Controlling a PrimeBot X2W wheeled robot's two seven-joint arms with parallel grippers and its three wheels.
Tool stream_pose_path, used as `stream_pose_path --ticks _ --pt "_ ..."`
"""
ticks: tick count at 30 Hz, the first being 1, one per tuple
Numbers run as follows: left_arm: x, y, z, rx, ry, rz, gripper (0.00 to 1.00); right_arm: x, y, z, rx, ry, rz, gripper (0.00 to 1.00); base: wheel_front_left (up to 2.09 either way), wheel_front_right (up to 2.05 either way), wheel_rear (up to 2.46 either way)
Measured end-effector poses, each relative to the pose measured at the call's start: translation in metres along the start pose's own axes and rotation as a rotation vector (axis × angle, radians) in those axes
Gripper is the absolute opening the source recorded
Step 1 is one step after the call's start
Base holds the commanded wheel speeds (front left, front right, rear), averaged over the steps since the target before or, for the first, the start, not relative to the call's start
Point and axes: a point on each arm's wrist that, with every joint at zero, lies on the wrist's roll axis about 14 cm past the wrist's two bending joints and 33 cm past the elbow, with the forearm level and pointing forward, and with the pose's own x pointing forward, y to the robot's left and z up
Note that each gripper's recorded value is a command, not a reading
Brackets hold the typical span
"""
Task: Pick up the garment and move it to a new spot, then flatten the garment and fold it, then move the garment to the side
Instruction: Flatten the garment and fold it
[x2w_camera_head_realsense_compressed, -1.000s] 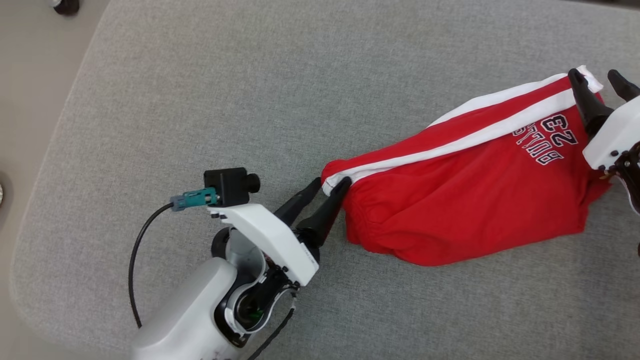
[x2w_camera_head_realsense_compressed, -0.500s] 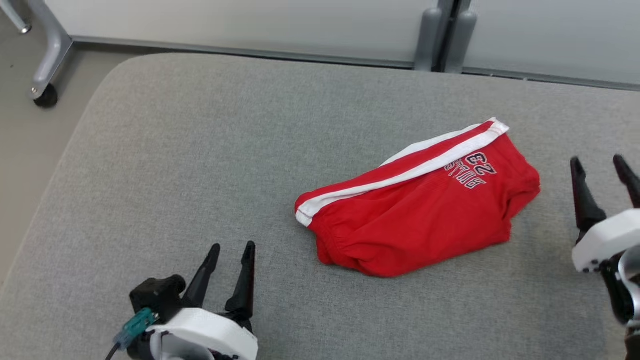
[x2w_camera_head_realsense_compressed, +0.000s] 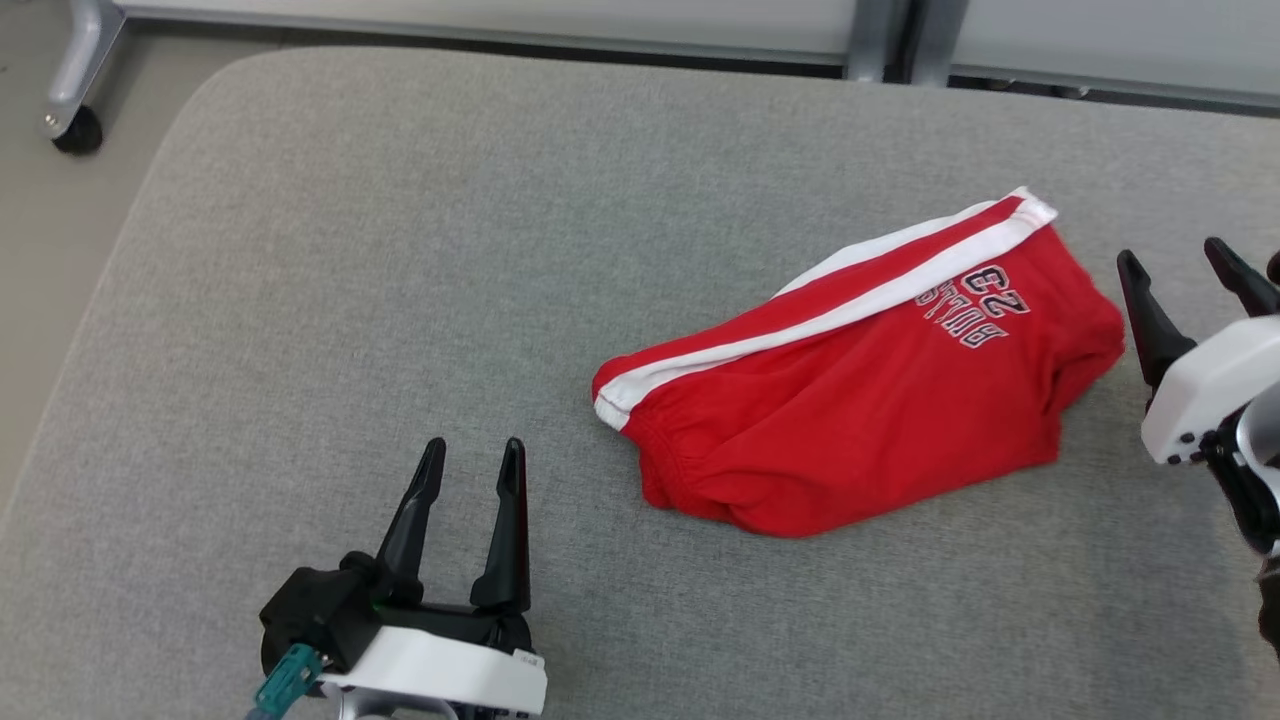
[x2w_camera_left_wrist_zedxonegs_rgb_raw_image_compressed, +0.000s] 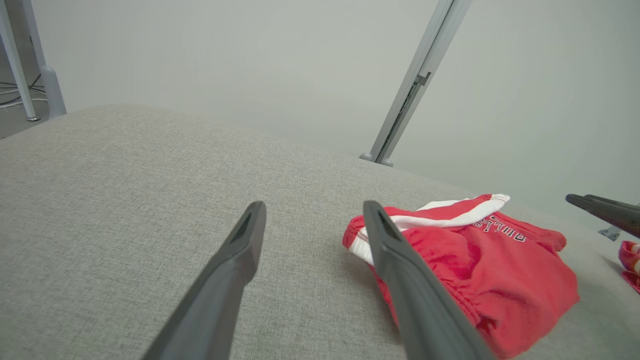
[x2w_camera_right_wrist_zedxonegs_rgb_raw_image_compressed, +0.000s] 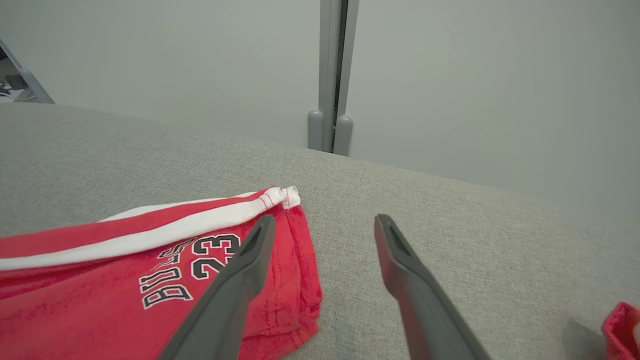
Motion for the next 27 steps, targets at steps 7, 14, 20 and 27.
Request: stream_pose_path --ticks 7,14,20,27 --pt "0.012 0.019 -0.012 0.013 0.026 0.045 1.00 0.057 0.010 -0.044 -0.095 0.209 0.039 1.00 0.00 0.00 0.00" --pt "0.007 0.048 -0.011 0.023 0.031 0.132 1.00 0.078 0.026 -0.074 -0.096 0.304 0.068 1.00 0.00 0.00 0.00" --pt "0.008 0.041 -0.011 0.008 0.028 0.110 1.00 0.067 0.018 -0.081 -0.086 0.378 0.045 1.00 0.00 0.00 0.00" --pt "0.012 0.024 -0.015 -0.010 0.035 0.056 1.00 0.042 0.035 -0.079 0.059 0.391 0.100 0.00 0.00 0.00 0.00"
